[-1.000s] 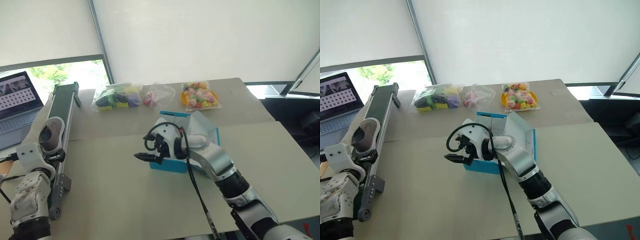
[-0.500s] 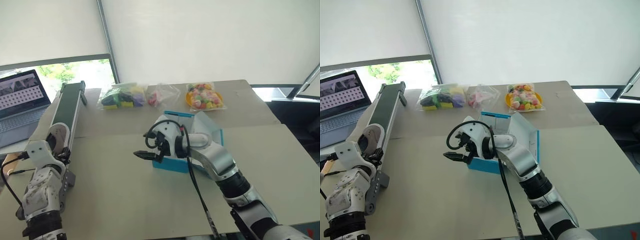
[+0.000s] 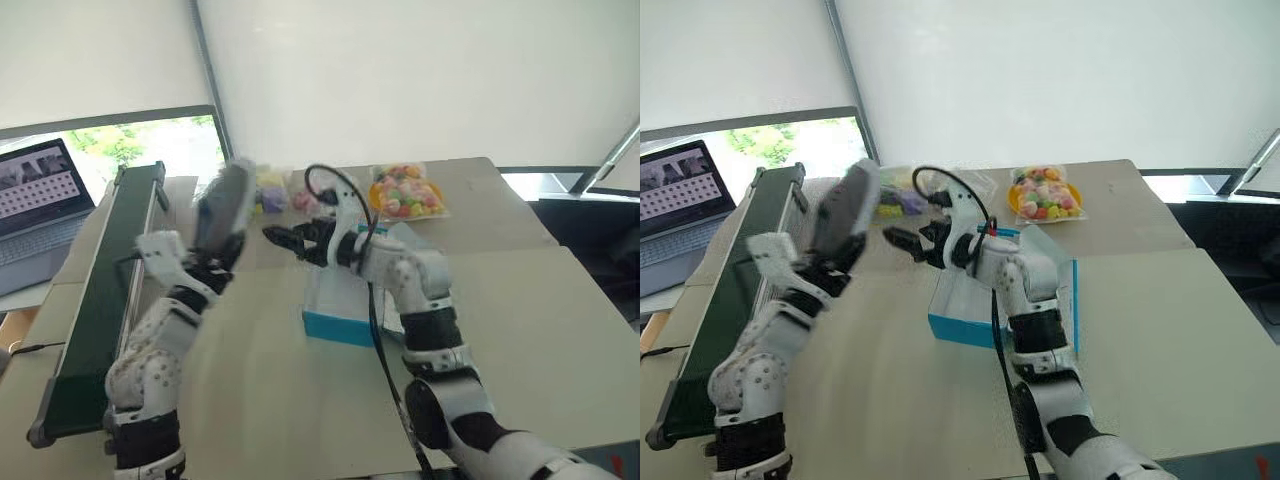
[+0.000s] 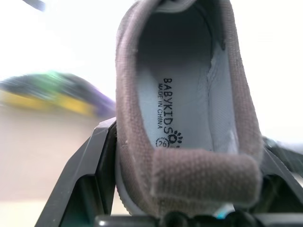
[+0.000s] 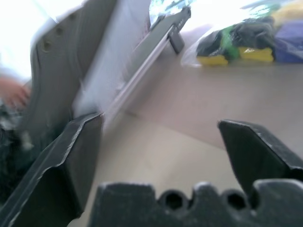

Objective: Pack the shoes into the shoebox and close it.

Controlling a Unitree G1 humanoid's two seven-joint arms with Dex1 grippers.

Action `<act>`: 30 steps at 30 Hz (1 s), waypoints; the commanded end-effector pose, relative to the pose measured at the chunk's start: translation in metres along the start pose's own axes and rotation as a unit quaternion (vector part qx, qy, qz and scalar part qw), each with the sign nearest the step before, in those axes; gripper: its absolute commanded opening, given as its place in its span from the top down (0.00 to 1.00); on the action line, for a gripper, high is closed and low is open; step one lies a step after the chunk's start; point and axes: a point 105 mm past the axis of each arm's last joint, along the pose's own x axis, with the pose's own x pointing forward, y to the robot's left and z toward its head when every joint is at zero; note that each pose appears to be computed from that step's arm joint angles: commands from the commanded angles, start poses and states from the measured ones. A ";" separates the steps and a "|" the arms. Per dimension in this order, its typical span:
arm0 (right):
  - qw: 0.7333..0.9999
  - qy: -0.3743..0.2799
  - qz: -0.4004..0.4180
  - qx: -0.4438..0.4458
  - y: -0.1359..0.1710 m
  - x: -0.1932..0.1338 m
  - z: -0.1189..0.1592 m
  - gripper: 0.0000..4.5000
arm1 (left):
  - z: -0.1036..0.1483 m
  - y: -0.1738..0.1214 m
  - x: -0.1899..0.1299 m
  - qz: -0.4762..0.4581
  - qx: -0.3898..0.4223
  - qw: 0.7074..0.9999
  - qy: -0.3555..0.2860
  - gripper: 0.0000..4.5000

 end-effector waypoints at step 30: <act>0.987 0.007 0.110 0.114 0.072 0.011 0.002 0.77 | 0.005 -0.021 0.006 -0.053 0.019 0.998 0.005 0.43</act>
